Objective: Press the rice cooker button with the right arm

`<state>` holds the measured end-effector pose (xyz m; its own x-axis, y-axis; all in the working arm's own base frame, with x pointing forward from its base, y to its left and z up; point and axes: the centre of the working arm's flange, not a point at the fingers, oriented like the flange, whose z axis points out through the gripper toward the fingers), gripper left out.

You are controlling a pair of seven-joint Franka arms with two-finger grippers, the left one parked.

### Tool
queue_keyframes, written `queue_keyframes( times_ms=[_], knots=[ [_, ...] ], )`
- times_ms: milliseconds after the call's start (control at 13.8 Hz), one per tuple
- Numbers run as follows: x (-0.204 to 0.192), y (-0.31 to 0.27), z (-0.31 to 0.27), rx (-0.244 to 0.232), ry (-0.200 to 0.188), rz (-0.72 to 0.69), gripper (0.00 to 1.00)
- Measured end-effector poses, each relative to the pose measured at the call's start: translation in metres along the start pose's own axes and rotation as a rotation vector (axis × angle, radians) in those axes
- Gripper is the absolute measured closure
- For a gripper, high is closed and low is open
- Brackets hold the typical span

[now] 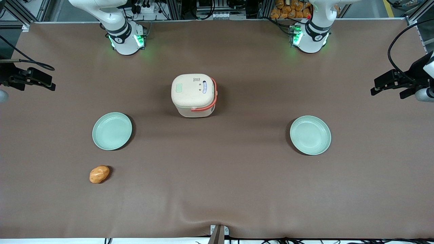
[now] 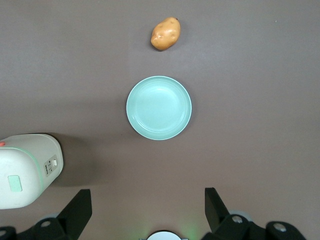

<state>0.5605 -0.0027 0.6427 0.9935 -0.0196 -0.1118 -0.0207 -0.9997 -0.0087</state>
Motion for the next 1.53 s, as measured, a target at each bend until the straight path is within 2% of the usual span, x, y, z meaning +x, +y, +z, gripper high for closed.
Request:
queue_keyframes(
  times_ms=[1527],
  knots=[
    [0.0002,0.0005,-0.0001,0.0,0.002,-0.024,0.0]
  ],
)
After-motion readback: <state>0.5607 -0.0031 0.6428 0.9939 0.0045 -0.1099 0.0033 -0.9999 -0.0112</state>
